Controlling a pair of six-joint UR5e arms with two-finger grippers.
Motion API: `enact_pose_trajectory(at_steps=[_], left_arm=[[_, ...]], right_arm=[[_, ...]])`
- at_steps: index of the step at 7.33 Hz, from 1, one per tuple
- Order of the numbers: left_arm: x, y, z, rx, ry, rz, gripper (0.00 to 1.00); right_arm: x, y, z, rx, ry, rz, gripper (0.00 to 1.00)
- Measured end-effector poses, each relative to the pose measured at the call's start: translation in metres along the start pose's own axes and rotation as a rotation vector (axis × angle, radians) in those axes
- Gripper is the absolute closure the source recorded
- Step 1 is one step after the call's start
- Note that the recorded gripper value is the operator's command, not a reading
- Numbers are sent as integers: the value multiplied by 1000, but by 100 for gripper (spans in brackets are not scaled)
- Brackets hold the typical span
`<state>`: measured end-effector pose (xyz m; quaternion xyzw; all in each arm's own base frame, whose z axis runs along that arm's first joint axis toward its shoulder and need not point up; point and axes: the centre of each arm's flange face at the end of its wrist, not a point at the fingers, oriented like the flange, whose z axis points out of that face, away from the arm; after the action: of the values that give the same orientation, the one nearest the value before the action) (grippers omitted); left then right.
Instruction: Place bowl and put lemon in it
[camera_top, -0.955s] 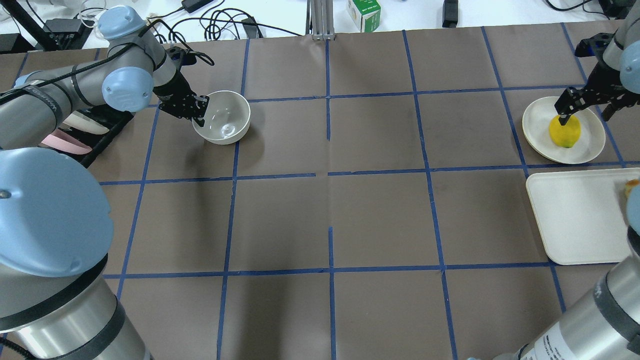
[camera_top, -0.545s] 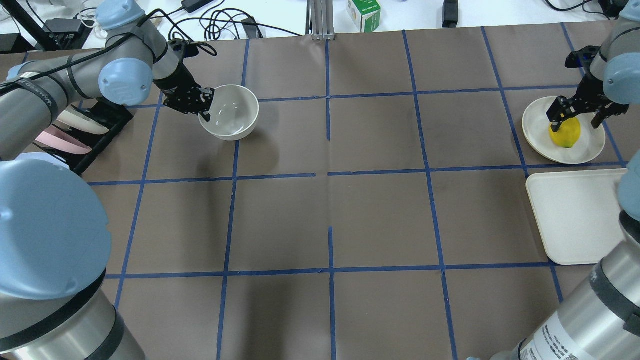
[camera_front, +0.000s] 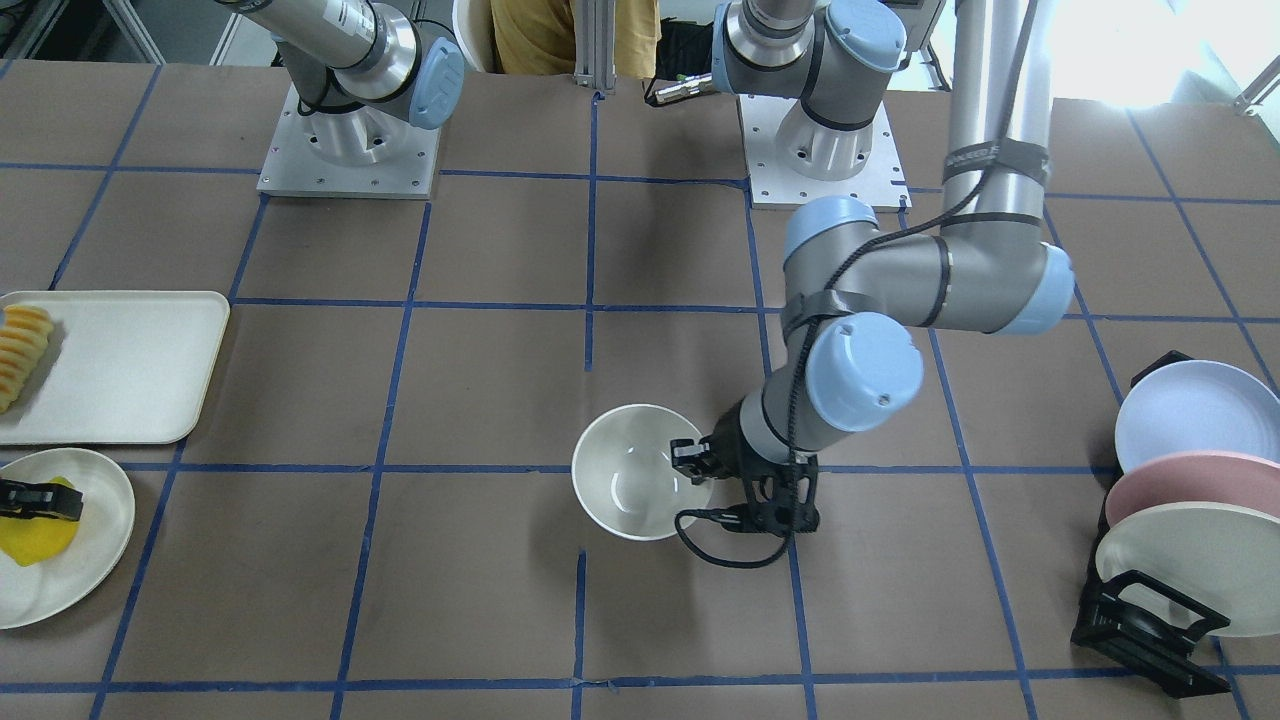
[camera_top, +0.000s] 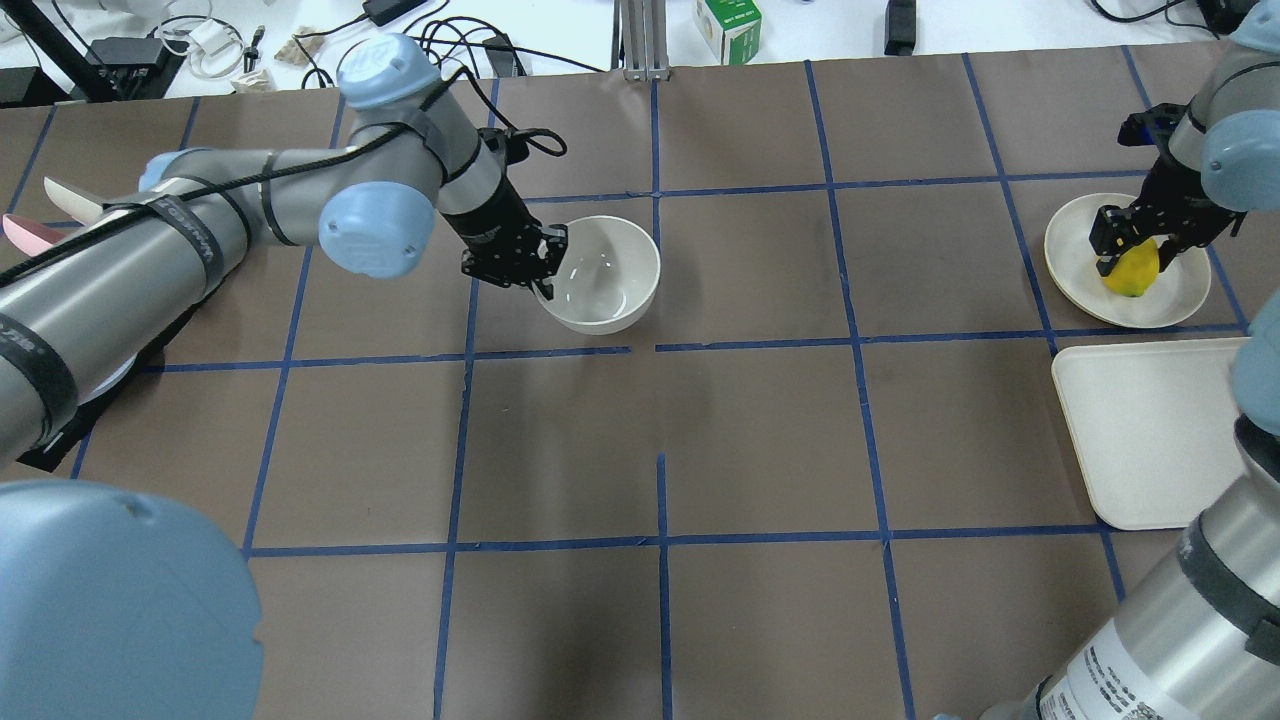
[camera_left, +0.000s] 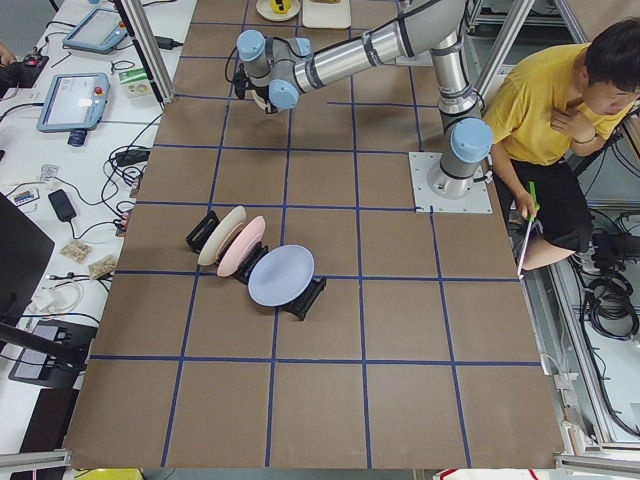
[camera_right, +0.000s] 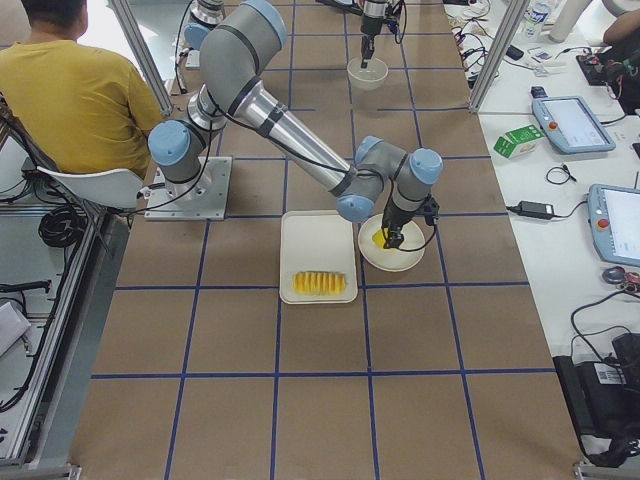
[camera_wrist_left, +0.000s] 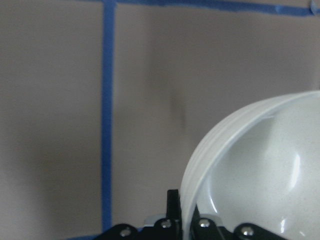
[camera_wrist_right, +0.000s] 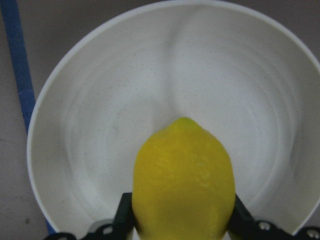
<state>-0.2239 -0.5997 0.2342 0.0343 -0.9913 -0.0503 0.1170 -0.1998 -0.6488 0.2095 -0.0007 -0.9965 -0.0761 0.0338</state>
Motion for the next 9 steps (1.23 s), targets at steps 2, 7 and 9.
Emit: enact_pose_trajectory(at_steps=[2,7,9], left_arm=[[27,22,27,17,-33,-7,100],[34,22,-16,61,-39,-61,0],[27,34,-115,43,-99,30,0]], right_arm=[[-1,6,-26,-4,1,-5,100],[-107,52,-146,-35,-114,29,100],[-213,67,-184,-18,-92,84,100]])
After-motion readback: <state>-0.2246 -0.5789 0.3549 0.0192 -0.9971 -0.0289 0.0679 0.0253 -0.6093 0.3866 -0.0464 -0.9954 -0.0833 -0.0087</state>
